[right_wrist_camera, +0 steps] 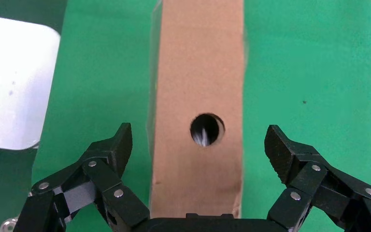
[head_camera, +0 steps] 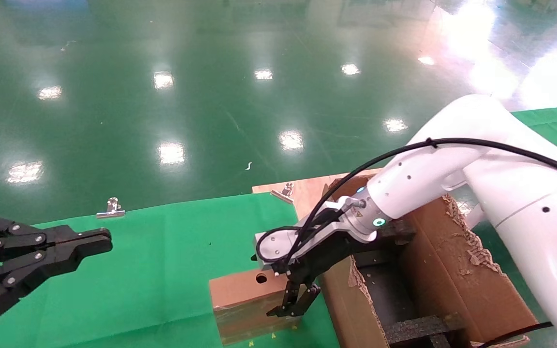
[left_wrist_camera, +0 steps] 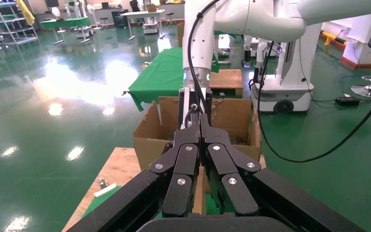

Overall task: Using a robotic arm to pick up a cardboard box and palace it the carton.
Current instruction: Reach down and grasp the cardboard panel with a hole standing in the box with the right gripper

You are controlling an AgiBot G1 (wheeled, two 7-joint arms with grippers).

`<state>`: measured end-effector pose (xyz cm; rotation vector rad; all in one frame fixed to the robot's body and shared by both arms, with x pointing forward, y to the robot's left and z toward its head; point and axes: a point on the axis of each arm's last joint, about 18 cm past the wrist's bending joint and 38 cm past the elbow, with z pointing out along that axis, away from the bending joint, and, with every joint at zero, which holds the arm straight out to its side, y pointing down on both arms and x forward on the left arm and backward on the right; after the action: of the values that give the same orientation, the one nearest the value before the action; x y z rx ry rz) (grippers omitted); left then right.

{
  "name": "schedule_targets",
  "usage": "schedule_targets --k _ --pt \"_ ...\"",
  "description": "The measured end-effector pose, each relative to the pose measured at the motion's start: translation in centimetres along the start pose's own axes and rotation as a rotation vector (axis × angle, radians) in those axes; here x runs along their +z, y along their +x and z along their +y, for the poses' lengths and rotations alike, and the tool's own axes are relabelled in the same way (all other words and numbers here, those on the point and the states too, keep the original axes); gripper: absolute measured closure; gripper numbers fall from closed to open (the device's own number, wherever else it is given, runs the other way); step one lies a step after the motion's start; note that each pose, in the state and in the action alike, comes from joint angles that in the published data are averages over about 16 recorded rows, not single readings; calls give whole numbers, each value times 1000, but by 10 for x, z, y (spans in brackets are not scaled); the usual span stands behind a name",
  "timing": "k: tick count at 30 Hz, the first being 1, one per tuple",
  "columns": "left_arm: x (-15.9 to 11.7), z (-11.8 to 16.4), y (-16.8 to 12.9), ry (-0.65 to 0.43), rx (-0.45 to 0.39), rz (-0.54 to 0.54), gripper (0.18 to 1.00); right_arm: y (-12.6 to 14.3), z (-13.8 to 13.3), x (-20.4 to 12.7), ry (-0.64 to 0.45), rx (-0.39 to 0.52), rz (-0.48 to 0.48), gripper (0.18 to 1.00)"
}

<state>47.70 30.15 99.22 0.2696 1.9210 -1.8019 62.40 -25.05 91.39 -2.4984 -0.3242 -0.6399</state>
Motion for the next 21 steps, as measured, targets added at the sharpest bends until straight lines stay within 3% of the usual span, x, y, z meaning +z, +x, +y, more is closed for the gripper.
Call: schedule_targets --k 9,21 --pt "0 0 0 0 0 0 971 2 -1 2 -17 -18 -12 190" --pt "0 0 0 0 0 0 845 1 -1 2 -10 -16 -10 290"
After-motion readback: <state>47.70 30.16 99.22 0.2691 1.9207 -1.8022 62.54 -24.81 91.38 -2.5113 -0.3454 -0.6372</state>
